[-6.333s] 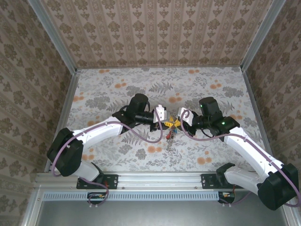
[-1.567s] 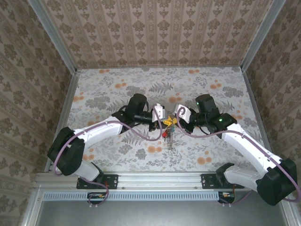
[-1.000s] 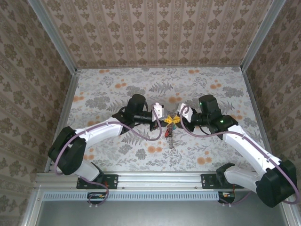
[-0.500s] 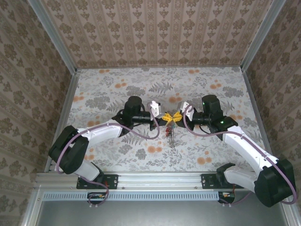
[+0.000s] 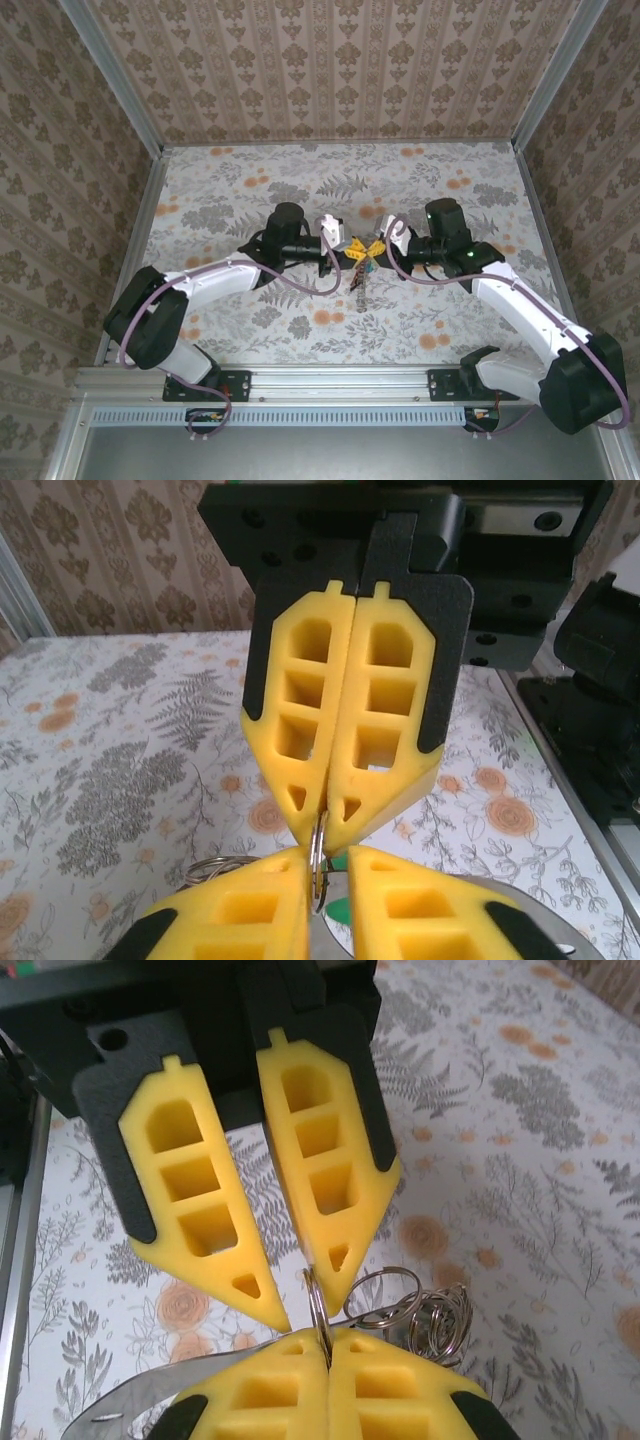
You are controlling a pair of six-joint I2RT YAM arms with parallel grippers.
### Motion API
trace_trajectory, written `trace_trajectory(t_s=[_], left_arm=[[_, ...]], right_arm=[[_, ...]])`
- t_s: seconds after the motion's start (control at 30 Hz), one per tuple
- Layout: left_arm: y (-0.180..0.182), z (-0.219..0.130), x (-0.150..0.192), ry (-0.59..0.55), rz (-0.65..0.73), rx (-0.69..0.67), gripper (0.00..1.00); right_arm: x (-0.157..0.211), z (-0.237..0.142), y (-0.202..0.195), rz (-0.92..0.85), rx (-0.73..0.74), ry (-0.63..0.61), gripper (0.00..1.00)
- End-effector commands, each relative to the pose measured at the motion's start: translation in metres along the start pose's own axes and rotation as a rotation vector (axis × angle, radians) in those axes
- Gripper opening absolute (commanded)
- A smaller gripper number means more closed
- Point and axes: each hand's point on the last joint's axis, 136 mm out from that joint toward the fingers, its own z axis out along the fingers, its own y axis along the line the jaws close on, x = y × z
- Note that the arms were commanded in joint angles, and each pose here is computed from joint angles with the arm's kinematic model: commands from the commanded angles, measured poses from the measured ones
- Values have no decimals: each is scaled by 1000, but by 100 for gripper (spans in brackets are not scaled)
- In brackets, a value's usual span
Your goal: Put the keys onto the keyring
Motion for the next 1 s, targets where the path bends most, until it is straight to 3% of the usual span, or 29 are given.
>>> trace_trajectory(t_s=[0.0,0.3,0.47,0.6,0.77,0.97], left_arm=[[-10,1,-6,65,75,48,18],[-13,4,6,175,98,80,11],[-14,3,6,182,104,87,0],[-16,3,7,181,104,95,0],[-15,0,-13,49,93,83,0],[-18,-6,-42,-106,97,103,0]], right_arm=[[-7,-6,-3,-37,31,58,0],[-22,-9,4,-89,38,84,0],[-29,-9,8,-105,30,94,0],[-32,-12,10,-122,40,82,0],[-21,-9,9,-134,56,56,13],[-12,-1,7,-82,34,-33,20]])
